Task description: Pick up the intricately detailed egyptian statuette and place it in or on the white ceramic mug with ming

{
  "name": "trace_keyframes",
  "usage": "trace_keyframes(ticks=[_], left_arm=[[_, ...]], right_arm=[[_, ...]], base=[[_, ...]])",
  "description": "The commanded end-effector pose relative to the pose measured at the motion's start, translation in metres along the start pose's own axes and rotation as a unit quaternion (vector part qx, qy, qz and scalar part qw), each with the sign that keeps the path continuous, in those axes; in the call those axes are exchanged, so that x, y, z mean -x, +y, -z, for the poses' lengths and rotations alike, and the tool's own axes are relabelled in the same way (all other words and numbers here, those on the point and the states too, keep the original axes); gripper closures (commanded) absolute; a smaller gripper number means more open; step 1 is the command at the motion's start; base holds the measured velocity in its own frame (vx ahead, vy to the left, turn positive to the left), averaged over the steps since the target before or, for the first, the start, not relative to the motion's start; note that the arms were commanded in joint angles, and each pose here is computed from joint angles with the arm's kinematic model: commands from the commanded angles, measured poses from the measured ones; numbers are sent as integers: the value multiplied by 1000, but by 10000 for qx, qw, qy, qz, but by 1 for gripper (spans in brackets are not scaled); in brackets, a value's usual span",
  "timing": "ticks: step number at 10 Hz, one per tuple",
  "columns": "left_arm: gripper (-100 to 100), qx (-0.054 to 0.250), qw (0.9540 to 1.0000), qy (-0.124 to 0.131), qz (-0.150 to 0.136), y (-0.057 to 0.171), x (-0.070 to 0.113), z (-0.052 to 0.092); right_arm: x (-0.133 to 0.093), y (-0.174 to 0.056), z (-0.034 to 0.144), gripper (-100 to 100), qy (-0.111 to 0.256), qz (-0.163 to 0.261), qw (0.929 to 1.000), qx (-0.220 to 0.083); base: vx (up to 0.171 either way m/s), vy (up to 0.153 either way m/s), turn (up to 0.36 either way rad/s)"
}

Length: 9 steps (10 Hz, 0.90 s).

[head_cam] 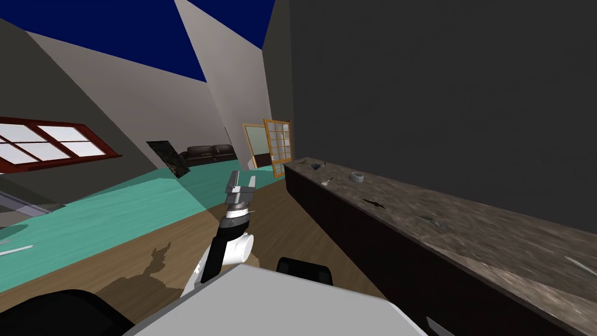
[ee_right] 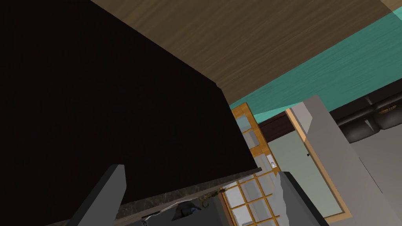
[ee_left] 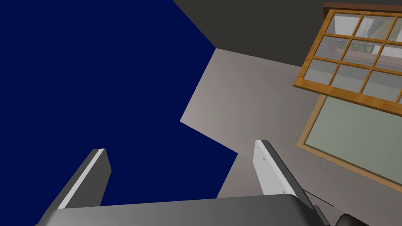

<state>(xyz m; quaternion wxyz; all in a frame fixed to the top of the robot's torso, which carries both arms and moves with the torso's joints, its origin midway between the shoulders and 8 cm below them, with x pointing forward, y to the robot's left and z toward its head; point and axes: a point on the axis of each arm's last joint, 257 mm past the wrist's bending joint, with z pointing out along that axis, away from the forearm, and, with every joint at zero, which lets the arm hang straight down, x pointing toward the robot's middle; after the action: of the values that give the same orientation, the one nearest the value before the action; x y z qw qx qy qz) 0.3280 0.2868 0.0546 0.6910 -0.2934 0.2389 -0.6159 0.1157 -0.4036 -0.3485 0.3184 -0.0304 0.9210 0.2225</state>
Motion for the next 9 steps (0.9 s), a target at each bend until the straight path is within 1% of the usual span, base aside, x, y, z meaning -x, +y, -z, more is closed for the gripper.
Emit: trace_keyframes(ticks=[1, 2, 3, 4, 5, 6, 7, 8, 9], left_arm=[[0, 0, 10000, 0, 0, 0, 0, 0], [0, 0, 10000, 0, 0, 0, 0, 0], [0, 0, 10000, 0, 0, 0, 0, 0], [0, 0, 10000, 0, 0, 0, 0, 0], [0, 0, 10000, 0, 0, 0, 0, 0], [0, 0, 10000, 0, 0, 0, 0, 0], [0, 0, 10000, 0, 0, 0, 0, 0], [0, 0, 10000, 0, 0, 0, 0, 0], [0, 0, 10000, 0, 0, 0, 0, 0]], right_arm=[[-22, -18, 15, -100, 422, 175, 9988, -178], [-21, -19, 16, -100, 448, 202, 9986, -172], [-38, -37, 32, -100, 792, 331, 9957, -337], [-37, -38, 32, -100, 820, 362, 9954, -331], [-52, -56, 50, -100, 1157, 487, 9908, -498], [-51, -57, 50, -100, 1187, 522, 9903, -491], [-64, -73, 68, -100, 1499, 646, 9845, -635], [-63, -76, 70, -100, 1543, 681, 9835, -649], [-72, -92, 88, -100, 1862, 831, 9759, -776]], base=[[105, 72, 141], [97, 56, 55], [104, 65, 121], [90, 51, 65], [113, 62, 111], [110, 48, 68], [136, 56, 139], [116, 39, 81], [120, 26, 174]])
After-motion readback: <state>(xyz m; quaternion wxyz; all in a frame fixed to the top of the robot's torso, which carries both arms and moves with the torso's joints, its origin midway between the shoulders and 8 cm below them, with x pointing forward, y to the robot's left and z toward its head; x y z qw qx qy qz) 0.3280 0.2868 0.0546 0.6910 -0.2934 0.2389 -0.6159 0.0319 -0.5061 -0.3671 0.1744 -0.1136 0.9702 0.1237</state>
